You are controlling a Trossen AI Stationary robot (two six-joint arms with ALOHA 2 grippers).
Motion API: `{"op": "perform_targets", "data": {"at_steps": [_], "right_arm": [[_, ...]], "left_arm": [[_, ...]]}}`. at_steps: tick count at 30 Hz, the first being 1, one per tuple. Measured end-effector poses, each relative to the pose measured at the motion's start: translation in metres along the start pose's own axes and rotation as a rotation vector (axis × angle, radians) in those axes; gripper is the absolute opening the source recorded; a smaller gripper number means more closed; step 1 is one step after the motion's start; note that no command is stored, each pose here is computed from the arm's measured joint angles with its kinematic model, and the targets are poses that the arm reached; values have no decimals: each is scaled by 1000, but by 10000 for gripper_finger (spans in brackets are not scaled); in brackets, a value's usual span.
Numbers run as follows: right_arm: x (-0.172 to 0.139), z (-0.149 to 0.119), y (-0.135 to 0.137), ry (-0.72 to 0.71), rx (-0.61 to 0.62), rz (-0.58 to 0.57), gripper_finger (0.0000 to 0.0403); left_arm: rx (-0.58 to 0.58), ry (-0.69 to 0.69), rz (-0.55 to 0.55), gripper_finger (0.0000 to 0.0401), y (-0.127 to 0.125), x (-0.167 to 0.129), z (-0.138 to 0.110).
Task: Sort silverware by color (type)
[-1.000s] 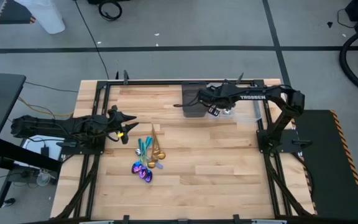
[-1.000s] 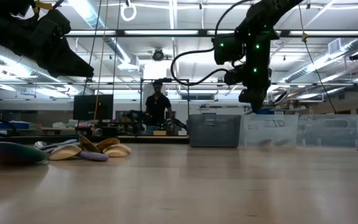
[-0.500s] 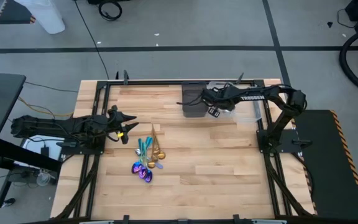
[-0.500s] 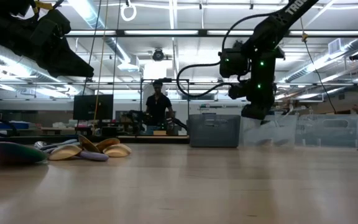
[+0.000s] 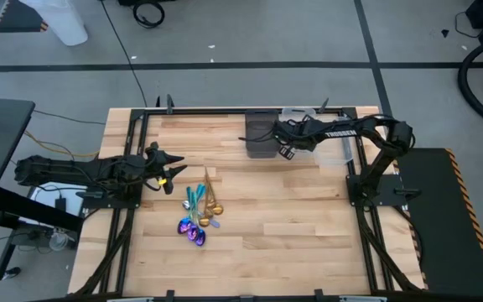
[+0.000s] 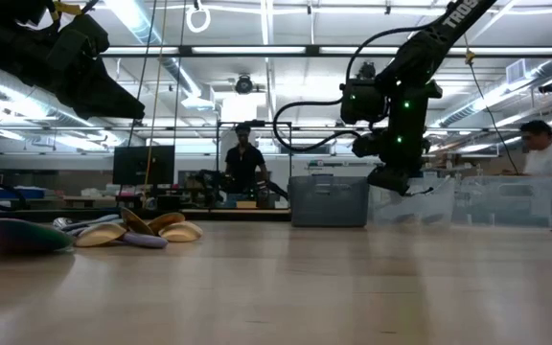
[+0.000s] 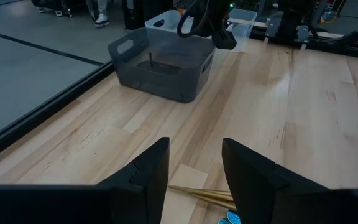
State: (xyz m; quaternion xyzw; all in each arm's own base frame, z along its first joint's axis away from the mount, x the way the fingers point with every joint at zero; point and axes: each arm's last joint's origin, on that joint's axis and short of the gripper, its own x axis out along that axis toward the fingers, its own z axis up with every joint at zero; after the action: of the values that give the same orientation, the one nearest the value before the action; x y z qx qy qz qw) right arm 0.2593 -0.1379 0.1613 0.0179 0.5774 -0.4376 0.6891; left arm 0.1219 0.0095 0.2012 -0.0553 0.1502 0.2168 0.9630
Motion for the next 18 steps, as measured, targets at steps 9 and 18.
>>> {"op": "perform_targets", "data": {"at_steps": [9,18], "right_arm": [[0,0,3,12,101,88,86],[0,0,3,20,110,110,131]], "left_arm": [[-1,0,0,156,0,0,0],[-1,0,0,156,0,0,0]]}}
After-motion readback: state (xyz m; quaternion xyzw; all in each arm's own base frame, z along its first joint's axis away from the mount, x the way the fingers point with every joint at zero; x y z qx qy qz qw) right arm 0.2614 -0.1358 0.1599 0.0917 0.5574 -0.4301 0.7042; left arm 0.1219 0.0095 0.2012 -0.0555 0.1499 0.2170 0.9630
